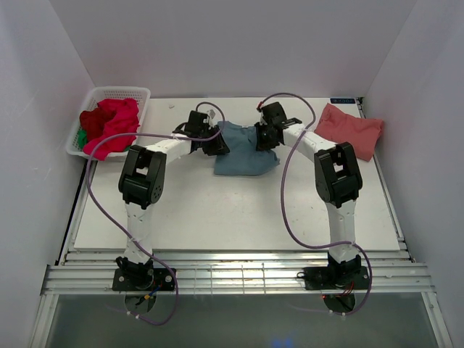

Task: Fold and stack the t-shirts
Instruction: Put the neatly folded tshirt into the corner of the board with the right arm

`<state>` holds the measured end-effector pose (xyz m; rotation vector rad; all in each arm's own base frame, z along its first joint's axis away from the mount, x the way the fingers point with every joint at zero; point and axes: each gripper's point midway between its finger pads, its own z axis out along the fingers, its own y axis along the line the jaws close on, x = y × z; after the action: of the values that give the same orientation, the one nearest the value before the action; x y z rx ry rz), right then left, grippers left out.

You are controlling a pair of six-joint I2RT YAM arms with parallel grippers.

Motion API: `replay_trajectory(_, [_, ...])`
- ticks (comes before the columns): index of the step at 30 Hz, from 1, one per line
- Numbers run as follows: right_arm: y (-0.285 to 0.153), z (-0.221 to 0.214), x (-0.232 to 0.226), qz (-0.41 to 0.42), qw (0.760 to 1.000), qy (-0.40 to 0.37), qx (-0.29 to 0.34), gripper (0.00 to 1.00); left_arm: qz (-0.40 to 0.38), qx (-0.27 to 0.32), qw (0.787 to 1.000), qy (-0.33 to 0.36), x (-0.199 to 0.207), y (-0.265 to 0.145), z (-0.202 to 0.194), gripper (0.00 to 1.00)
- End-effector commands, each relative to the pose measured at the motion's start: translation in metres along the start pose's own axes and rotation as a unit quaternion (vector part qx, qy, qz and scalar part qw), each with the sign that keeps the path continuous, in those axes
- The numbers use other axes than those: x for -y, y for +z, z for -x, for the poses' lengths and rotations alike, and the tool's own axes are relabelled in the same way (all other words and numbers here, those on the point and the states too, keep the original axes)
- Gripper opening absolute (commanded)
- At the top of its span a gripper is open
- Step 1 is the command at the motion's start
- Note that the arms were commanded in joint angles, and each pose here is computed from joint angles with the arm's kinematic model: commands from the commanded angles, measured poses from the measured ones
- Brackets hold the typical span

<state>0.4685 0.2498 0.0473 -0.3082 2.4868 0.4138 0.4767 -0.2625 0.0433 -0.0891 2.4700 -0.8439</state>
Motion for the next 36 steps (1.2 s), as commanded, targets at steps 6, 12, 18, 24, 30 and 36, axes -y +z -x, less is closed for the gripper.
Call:
replay_trajectory(6, [-0.053, 0.050, 0.090, -0.145, 0.989, -0.043, 0.007, 0.08, -0.007, 0.070, 0.997, 0.040, 0.047, -0.068, 0.049, 0.39])
replay_trajectory(12, [-0.069, 0.074, 0.132, -0.191, 0.981, -0.028, 0.032, 0.08, 0.006, 0.053, 0.998, 0.037, 0.033, -0.068, 0.031, 0.39])
replay_trajectory(18, [-0.092, 0.121, 0.166, -0.233, 0.969, -0.042, 0.078, 0.08, 0.014, 0.033, 0.999, 0.026, 0.021, -0.064, 0.011, 0.38])
replay_trajectory(24, [-0.113, 0.147, 0.207, -0.261, 0.959, -0.037, 0.104, 0.08, 0.021, 0.019, 1.000, 0.013, 0.010, -0.062, -0.007, 0.38])
replay_trajectory(30, [-0.134, 0.138, 0.254, -0.303, 0.948, -0.018, 0.095, 0.08, 0.032, 0.010, 0.999, 0.011, 0.002, -0.063, -0.018, 0.37])
replay_trajectory(36, [-0.160, 0.121, 0.295, -0.336, 0.938, 0.006, 0.084, 0.08, 0.041, 0.000, 0.999, 0.004, -0.007, -0.063, -0.030, 0.37])
